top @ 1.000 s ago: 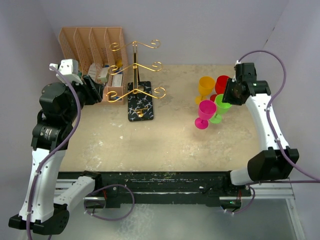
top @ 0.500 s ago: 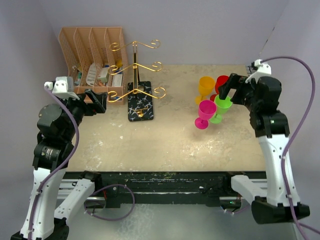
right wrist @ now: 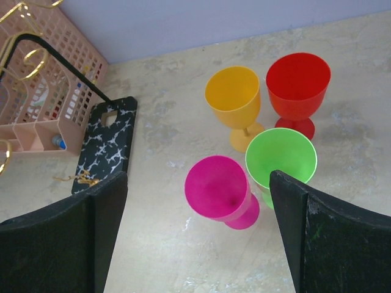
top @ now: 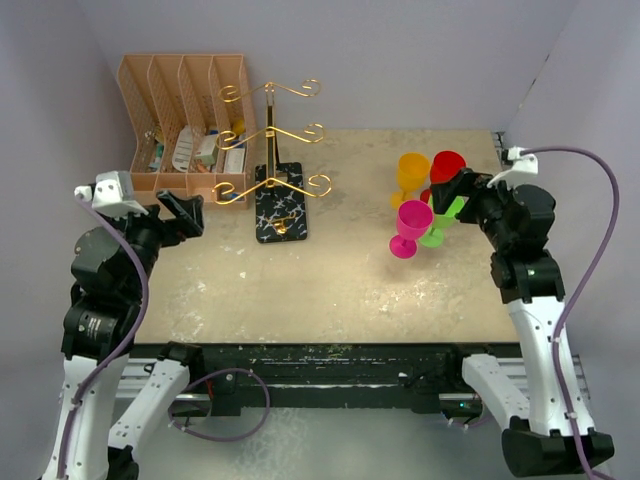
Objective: Take the wine glass off the wine glass rack
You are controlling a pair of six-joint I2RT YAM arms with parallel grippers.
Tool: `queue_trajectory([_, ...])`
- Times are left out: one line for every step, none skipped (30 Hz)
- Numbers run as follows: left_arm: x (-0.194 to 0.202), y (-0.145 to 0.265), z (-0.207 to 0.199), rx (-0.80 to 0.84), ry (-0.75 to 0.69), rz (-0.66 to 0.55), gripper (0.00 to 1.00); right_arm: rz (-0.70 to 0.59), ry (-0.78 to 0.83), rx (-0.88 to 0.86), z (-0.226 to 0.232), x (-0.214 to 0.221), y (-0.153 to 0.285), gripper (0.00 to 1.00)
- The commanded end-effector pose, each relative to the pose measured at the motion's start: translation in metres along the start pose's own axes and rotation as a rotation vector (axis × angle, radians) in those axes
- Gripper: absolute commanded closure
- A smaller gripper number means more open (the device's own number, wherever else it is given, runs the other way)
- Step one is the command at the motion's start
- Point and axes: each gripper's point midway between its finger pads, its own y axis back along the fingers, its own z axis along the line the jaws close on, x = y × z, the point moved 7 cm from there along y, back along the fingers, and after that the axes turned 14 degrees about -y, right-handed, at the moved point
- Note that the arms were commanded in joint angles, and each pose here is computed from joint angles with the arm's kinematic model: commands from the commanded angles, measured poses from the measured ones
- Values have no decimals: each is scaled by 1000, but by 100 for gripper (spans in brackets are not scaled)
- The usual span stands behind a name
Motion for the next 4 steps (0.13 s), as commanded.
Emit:
queue_trajectory([-2, 4, 2, -19, 21, -17, 1, -115, 38, -146, 21, -20, 12, 0])
queue_trajectory([-2, 6, 3, -24, 22, -22, 1, -116, 35, -160, 22, -19, 13, 0])
queue_trajectory([-2, 7, 3, -28, 22, -27, 1, -119, 36, -168, 23, -19, 14, 0])
queue_trajectory([-3, 9, 4, -31, 23, -34, 1, -125, 39, -163, 23, -21, 15, 0])
